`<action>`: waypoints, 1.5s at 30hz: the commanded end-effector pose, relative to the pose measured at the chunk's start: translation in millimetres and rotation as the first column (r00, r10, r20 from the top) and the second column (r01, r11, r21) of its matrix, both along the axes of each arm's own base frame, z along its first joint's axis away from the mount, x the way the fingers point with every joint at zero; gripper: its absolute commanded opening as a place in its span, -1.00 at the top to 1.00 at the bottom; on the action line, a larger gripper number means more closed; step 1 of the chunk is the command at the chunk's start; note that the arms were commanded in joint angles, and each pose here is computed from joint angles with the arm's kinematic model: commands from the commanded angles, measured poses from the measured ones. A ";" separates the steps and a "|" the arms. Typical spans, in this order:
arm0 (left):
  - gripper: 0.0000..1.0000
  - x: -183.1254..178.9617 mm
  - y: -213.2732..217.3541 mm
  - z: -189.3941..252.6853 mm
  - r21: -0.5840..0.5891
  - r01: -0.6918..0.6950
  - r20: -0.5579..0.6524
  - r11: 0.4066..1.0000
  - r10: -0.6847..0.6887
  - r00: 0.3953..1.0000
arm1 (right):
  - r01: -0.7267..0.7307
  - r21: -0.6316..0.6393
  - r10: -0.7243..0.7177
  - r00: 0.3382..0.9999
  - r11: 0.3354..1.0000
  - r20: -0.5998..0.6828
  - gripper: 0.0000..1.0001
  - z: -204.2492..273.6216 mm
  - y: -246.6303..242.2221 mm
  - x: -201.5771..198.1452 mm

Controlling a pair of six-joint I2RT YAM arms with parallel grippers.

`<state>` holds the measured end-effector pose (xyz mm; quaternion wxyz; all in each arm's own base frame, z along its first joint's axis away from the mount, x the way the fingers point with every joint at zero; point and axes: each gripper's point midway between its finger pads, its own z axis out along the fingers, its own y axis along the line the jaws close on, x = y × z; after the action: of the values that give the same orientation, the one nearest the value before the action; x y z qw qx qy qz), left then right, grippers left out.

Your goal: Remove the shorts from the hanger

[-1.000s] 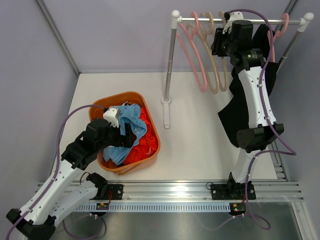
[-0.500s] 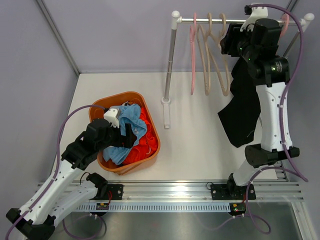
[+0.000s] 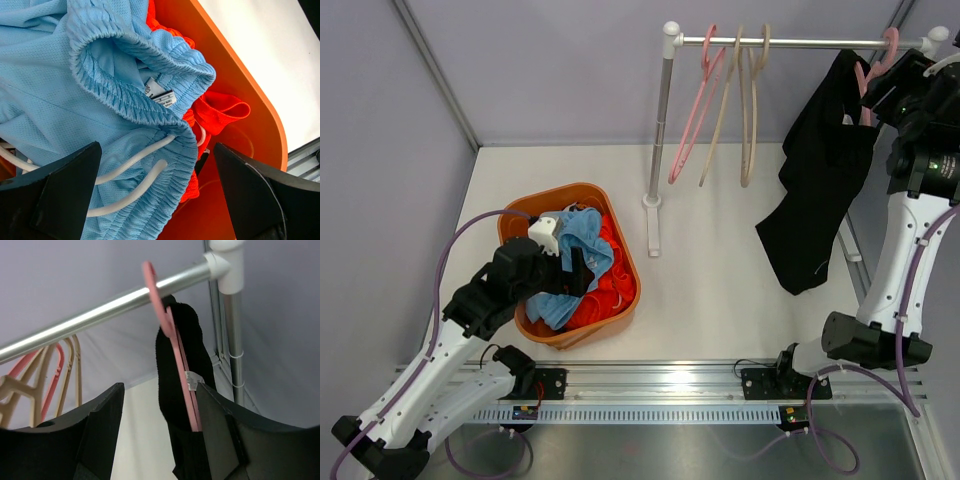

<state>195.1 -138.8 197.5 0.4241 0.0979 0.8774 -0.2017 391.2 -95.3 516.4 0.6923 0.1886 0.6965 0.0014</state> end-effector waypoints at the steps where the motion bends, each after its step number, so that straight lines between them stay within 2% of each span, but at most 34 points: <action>1: -0.98 2.1 -6.4 4.2 -0.020 0.026 0.027 0.999 -0.026 0.999 | -0.099 0.094 0.086 0.988 0.991 0.125 -0.32 8.6 -4.7 25.8; 9: -0.98 0.8 -6.5 6.6 -0.027 0.029 0.035 0.999 -0.028 0.999 | -0.069 0.085 0.061 0.994 0.994 0.091 -0.30 -20.6 -34.1 76.2; 16: -0.98 0.9 -6.9 5.9 -0.026 0.030 0.032 0.999 -0.029 0.999 | -0.083 0.090 0.081 0.996 0.992 0.026 -0.23 -42.6 -41.9 102.6; 28: -0.98 1.1 -7.4 4.5 -0.021 0.032 0.027 0.999 -0.031 0.999 | -0.100 0.056 0.101 0.995 0.993 -0.017 0.04 -52.8 -40.0 107.6; 38: -0.98 -0.5 -8.4 7.2 -0.030 0.039 0.036 0.999 -0.037 0.999 | -0.101 -0.076 0.095 0.992 0.992 -0.085 0.04 -58.2 -15.5 114.4; 45: -0.98 -2.0 -10.1 8.6 -0.033 0.048 0.042 0.998 -0.047 0.998 | -0.090 -0.083 0.079 0.989 0.992 -0.127 0.05 -75.8 -14.6 119.7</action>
<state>192.2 -142.0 199.0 0.4250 0.1055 0.8749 -0.2069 507.5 -103.2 443.8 0.6561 0.1303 0.7433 0.0113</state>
